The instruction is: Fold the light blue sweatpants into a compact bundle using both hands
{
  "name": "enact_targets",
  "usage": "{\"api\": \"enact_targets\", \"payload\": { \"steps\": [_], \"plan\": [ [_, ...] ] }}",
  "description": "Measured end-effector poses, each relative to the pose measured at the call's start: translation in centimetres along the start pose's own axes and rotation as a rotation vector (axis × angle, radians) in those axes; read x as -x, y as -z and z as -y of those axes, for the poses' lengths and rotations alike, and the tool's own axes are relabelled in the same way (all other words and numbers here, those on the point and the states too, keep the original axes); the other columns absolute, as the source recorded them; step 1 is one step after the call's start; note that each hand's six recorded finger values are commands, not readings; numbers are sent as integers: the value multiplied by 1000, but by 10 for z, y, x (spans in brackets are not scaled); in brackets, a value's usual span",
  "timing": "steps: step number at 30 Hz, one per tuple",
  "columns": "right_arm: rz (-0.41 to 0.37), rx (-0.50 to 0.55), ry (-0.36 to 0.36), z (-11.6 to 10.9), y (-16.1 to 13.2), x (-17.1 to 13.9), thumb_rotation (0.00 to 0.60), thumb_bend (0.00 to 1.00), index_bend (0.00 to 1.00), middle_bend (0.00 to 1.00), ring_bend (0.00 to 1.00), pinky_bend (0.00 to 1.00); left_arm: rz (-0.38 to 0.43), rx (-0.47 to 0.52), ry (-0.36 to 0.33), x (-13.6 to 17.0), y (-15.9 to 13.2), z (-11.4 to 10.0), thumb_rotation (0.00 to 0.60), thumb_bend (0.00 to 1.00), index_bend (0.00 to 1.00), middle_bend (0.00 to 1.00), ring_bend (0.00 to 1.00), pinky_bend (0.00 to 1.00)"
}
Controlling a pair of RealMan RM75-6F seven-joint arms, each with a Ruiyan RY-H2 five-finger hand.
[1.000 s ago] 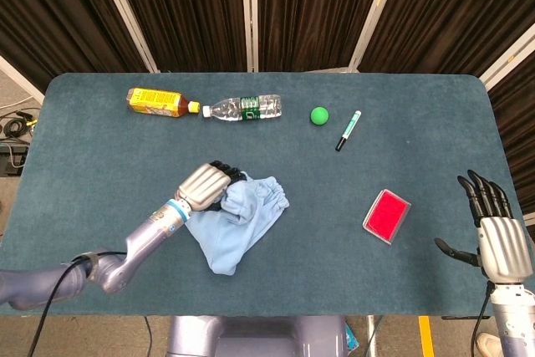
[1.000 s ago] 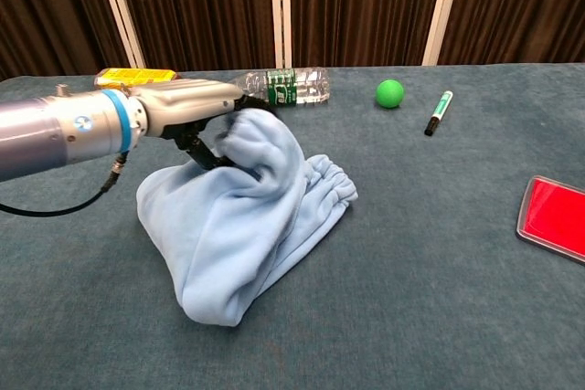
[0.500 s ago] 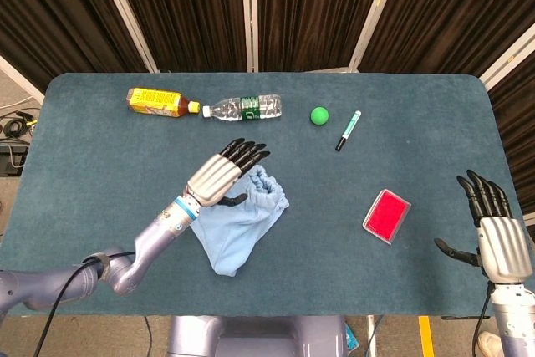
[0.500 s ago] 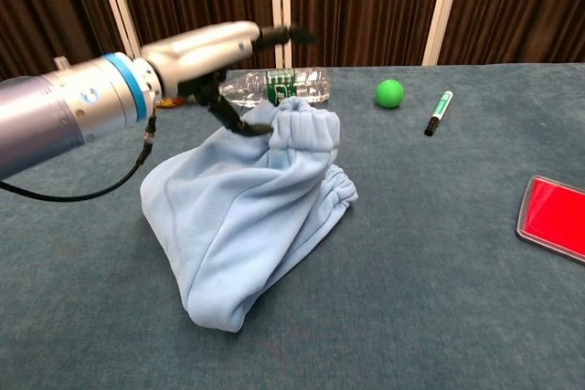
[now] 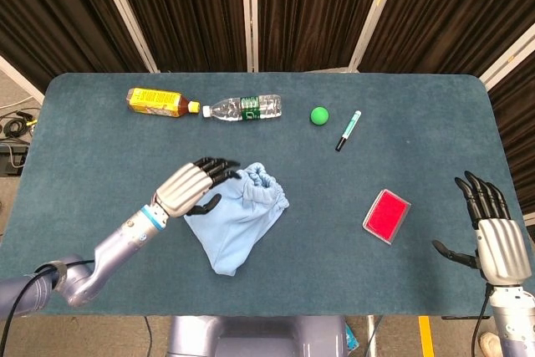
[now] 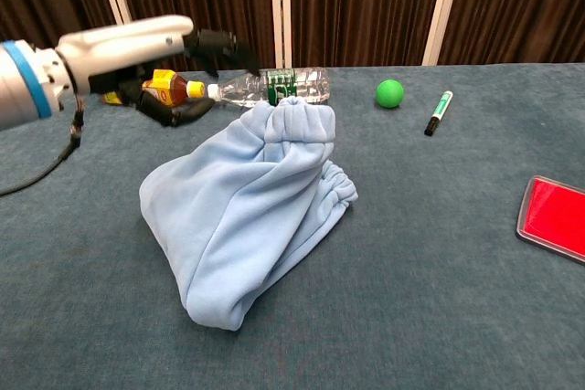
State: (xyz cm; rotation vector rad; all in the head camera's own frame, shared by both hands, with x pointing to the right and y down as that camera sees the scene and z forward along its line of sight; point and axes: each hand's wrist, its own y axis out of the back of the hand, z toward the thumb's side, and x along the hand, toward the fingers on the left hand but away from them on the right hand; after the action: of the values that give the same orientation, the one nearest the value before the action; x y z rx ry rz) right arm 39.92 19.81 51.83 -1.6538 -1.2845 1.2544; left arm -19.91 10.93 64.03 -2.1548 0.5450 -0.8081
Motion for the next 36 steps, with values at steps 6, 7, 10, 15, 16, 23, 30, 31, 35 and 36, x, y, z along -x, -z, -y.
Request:
{"api": "enact_targets", "payload": {
  "steps": [6,7,10,15,16,23,30,31,35,36],
  "plan": [
    [8,-5,-7,1,3,1,600,0,61,0,0,0,-13,-26,63,11,15,36,600,662,318,198,224,270],
    [9,-5,-8,2,3,1,600,0,62,0,0,0,-14,-18,65,10,15,40,600,662,315,197,224,263],
    [9,-5,-6,2,3,2,600,0,63,0,0,0,-9,-1,62,0,11,50,600,662,303,190,224,244],
    [13,-7,-7,2,3,2,600,0,64,0,0,0,2,5,73,-17,1,61,600,661,293,186,222,241],
    [13,-7,-7,2,4,2,600,0,64,0,0,0,4,1,80,-20,-1,63,600,661,292,186,221,241],
    [19,-6,-5,1,6,2,600,0,64,0,0,0,4,-28,135,-28,-8,81,600,661,279,173,208,241],
    [22,-1,-1,-2,8,1,600,0,65,0,0,0,-25,-37,190,-29,-9,98,600,661,279,173,208,241],
    [21,0,-2,-2,8,1,600,0,65,0,0,0,-28,-36,188,-29,-10,98,600,661,279,172,207,241],
    [17,2,2,-3,7,1,600,0,65,0,0,0,-31,-13,150,-30,-13,90,600,661,265,152,188,226],
    [14,3,3,-3,6,1,600,0,65,0,0,0,-25,-9,127,-31,-14,84,600,661,264,150,186,222]
  ]
}}
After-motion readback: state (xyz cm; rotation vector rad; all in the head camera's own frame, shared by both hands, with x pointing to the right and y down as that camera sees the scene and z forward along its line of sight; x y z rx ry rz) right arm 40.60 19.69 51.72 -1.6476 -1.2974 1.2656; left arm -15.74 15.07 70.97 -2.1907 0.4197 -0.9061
